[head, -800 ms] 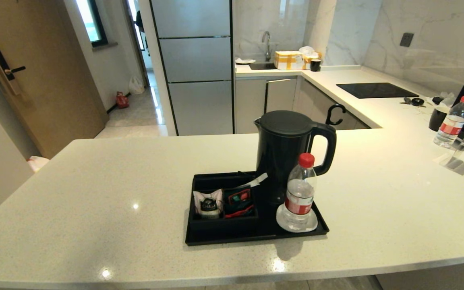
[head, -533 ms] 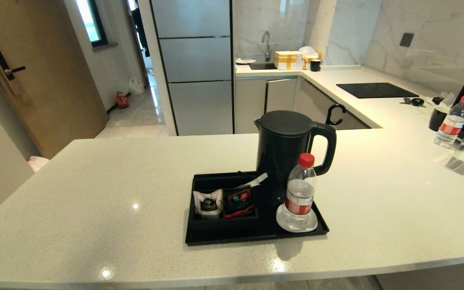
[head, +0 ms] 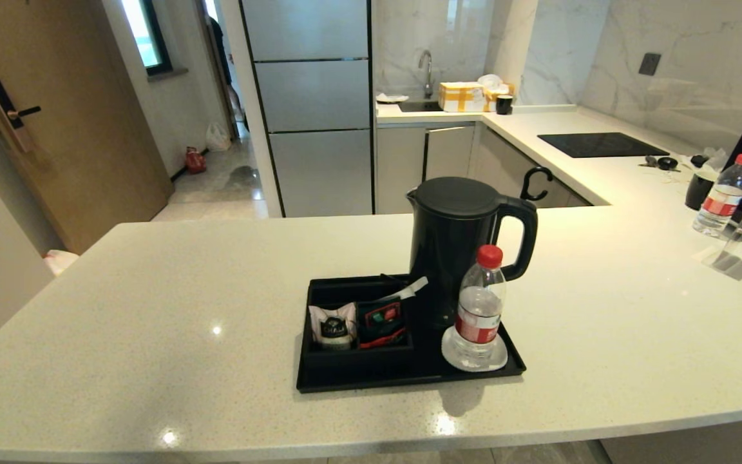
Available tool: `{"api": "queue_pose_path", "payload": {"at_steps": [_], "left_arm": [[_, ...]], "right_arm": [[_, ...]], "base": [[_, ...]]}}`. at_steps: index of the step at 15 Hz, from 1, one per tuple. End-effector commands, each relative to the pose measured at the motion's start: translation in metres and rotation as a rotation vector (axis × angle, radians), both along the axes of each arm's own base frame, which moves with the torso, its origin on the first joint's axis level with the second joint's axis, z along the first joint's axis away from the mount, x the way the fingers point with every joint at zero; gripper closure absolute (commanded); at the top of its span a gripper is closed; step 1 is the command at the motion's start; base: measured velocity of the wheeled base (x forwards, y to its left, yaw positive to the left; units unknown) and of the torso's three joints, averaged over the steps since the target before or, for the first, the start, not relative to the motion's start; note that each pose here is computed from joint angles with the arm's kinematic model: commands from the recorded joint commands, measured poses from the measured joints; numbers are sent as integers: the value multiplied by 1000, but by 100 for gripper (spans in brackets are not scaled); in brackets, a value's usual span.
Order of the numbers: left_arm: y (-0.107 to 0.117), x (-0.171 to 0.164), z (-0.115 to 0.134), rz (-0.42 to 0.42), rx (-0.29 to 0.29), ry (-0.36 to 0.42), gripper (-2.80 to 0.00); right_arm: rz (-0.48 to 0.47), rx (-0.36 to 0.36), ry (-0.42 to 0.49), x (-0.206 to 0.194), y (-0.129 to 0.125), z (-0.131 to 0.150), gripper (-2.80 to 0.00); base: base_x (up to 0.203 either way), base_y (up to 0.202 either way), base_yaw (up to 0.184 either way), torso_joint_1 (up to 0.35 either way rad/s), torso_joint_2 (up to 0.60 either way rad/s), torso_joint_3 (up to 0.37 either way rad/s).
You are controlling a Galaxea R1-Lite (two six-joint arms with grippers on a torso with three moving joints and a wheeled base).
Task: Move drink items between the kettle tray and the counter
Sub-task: Pick up the kettle
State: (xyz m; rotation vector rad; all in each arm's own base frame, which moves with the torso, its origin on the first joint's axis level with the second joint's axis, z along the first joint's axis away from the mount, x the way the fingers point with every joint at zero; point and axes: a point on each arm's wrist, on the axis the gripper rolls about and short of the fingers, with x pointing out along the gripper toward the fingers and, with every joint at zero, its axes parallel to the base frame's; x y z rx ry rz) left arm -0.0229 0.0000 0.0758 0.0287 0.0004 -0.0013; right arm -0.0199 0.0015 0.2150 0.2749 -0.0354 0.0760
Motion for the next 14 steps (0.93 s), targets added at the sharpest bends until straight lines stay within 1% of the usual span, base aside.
{"api": "queue_pose_path", "payload": {"at_steps": [1, 2, 3, 4, 5, 6, 7, 8, 9, 10, 13, 14], "left_arm": [[0, 0, 0, 0, 0, 0, 0], [0, 0, 0, 0, 0, 0, 0], [0, 0, 0, 0, 0, 0, 0], [0, 0, 0, 0, 0, 0, 0], [0, 0, 0, 0, 0, 0, 0], [0, 0, 0, 0, 0, 0, 0], [0, 0, 0, 0, 0, 0, 0], [0, 0, 0, 0, 0, 1, 0], [0, 0, 0, 0, 0, 0, 0], [0, 0, 0, 0, 0, 0, 0], [0, 0, 0, 0, 0, 0, 0], [0, 0, 0, 0, 0, 0, 0]], "right_arm": [[171, 87, 294, 45, 4, 18, 0], [294, 146, 443, 63, 7, 16, 0], [430, 223, 586, 80, 11, 14, 0], [549, 303, 691, 88, 13, 12, 0], [615, 331, 758, 96, 16, 10, 0], [634, 305, 818, 115, 18, 4, 0], [633, 258, 890, 138, 23, -6, 0], [623, 186, 937, 156, 29, -16, 0], [595, 83, 949, 171, 38, -25, 0], [564, -2, 915, 186, 47, -32, 0], [437, -185, 826, 225, 77, -64, 0], [401, -218, 801, 231, 84, -72, -280]], "base": [[0, 0, 0, 0, 0, 0], [0, 0, 0, 0, 0, 0], [0, 0, 0, 0, 0, 0], [0, 0, 0, 0, 0, 0], [0, 0, 0, 0, 0, 0], [0, 0, 0, 0, 0, 0], [0, 0, 0, 0, 0, 0], [0, 0, 0, 0, 0, 0], [0, 0, 0, 0, 0, 0], [0, 0, 0, 0, 0, 0], [0, 0, 0, 0, 0, 0], [0, 0, 0, 0, 0, 0]]}}
